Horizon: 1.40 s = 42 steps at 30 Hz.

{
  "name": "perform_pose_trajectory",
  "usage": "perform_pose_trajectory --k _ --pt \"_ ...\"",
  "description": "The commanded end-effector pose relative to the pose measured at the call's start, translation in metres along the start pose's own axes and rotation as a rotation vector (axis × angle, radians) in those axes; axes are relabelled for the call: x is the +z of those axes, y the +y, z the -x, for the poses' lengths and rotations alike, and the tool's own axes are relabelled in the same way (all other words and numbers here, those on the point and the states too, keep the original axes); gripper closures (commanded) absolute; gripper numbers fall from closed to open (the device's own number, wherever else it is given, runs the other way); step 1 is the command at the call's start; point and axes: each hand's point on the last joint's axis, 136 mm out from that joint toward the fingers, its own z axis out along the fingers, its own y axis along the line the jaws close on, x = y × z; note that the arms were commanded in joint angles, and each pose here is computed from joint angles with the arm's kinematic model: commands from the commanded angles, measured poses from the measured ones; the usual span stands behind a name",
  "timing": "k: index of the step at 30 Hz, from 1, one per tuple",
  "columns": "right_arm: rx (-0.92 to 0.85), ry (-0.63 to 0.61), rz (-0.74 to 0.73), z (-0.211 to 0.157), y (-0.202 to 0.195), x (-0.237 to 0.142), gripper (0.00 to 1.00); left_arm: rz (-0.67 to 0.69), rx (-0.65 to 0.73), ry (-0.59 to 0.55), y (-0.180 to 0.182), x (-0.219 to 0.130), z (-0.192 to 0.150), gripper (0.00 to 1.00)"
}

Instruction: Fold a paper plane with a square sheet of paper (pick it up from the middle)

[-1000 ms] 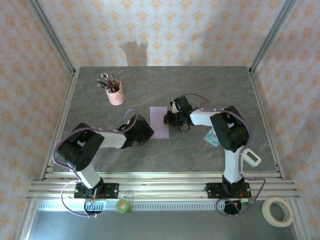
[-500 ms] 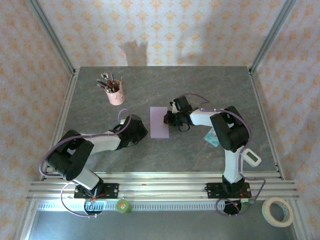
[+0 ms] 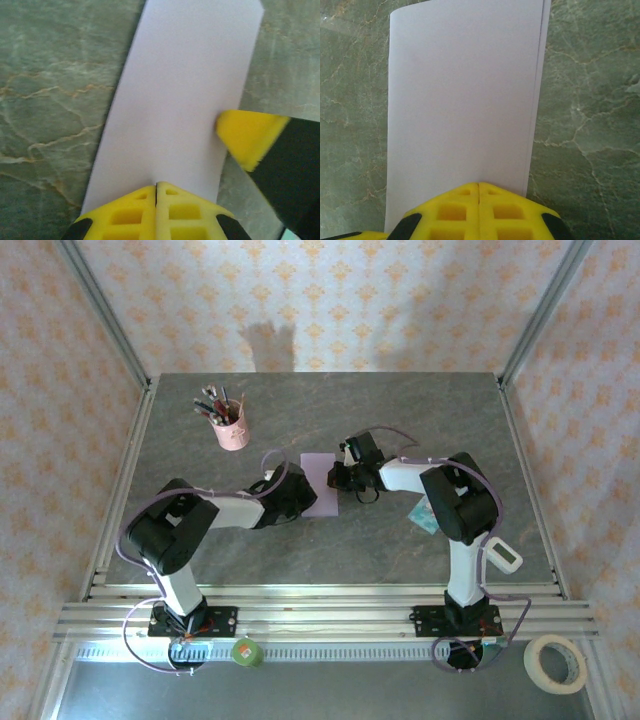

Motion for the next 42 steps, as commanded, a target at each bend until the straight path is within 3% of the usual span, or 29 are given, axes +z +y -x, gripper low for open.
perform_pose_trajectory --k 1,11,14,18,24,33,42 --pt "0.134 0.343 -0.651 -0.132 -0.172 -0.013 1.00 0.038 -0.063 -0.041 0.026 -0.001 0.007 1.00" --pt "0.142 0.339 -0.651 -0.130 -0.172 -0.012 1.00 0.097 -0.145 -0.086 0.071 -0.035 0.010 1.00" --pt "0.141 0.338 -0.644 -0.130 -0.171 -0.011 1.00 0.055 -0.117 -0.097 0.055 -0.044 0.017 1.00" --pt "0.141 0.339 -0.633 -0.130 -0.169 -0.011 1.00 -0.060 -0.061 -0.084 0.007 -0.049 0.019 1.00" --pt "0.140 0.337 -0.629 -0.130 -0.169 -0.009 1.00 -0.130 -0.051 -0.004 -0.023 -0.028 0.000 1.00" --pt "0.138 0.335 -0.629 -0.129 -0.169 -0.010 1.00 -0.024 -0.083 0.055 0.021 -0.010 -0.022 1.00" --pt "0.136 0.331 -0.630 -0.127 -0.168 -0.009 1.00 0.109 -0.084 0.002 0.072 -0.034 -0.019 1.00"
